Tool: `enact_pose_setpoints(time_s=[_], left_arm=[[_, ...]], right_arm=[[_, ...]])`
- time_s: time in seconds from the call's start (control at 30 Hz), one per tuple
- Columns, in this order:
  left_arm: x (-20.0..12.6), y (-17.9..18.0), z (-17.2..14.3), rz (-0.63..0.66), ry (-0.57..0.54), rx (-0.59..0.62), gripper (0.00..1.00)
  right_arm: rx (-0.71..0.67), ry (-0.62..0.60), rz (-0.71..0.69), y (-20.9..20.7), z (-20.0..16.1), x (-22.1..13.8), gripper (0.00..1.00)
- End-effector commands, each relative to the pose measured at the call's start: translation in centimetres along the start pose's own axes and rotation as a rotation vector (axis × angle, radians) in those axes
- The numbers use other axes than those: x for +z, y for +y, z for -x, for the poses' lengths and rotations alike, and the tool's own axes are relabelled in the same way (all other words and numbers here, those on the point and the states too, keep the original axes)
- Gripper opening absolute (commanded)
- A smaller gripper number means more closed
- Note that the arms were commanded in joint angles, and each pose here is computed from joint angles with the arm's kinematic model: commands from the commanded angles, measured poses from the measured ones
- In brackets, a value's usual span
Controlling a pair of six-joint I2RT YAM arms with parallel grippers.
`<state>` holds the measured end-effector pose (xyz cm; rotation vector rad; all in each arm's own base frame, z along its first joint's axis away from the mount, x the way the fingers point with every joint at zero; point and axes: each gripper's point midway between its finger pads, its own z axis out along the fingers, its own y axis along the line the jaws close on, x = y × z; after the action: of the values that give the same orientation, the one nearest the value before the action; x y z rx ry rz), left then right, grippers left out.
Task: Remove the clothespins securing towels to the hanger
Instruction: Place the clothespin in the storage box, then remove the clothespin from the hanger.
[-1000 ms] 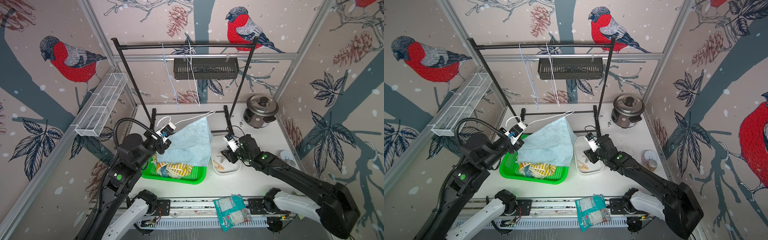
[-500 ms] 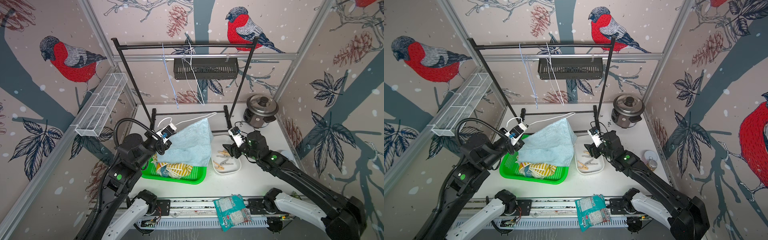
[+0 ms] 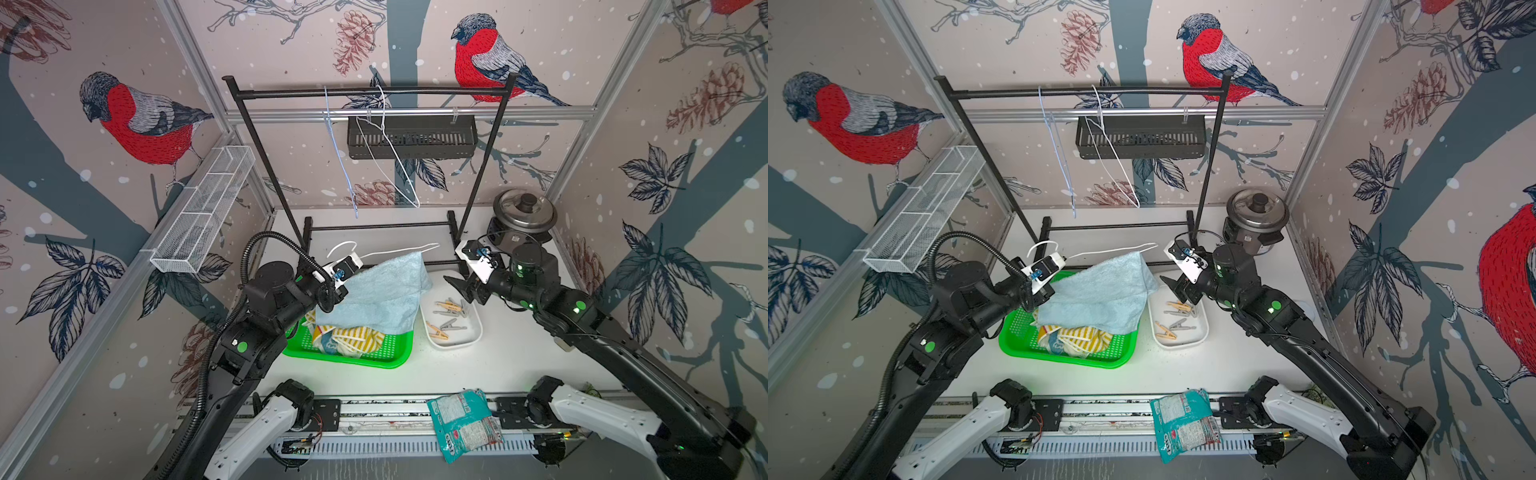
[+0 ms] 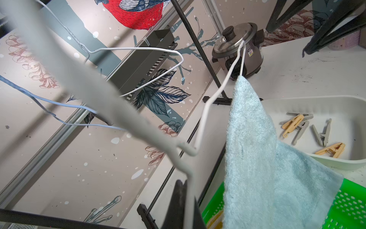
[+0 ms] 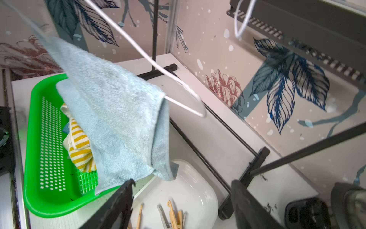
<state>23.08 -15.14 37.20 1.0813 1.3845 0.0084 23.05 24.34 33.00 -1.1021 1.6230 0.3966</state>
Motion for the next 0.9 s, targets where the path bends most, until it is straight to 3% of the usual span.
enact_pose_setpoints(time_s=[0.0,0.3,0.57,0.7,0.87], left_arm=[[0.1,-0.3,0.5,-0.021,-0.030,0.028,0.00],[0.7,-1.1,0.4,-0.064,-0.041,0.037,0.00],[0.9,-1.7,1.0,-0.100,-0.074,0.066,0.00],[1.0,-1.7,1.1,-0.103,-0.083,0.072,0.00],[1.1,-1.8,1.2,-0.108,-0.090,0.076,0.00]], right_arm=[[-0.132,0.032,0.002,0.5,1.2,0.5,0.80],[-0.303,-0.087,0.141,3.6,8.1,4.2,0.82],[-0.356,-0.179,0.295,6.9,11.0,7.3,0.80],[-0.371,-0.205,0.353,8.6,11.7,8.4,0.70],[-0.379,-0.212,0.391,9.7,12.1,9.3,0.47]])
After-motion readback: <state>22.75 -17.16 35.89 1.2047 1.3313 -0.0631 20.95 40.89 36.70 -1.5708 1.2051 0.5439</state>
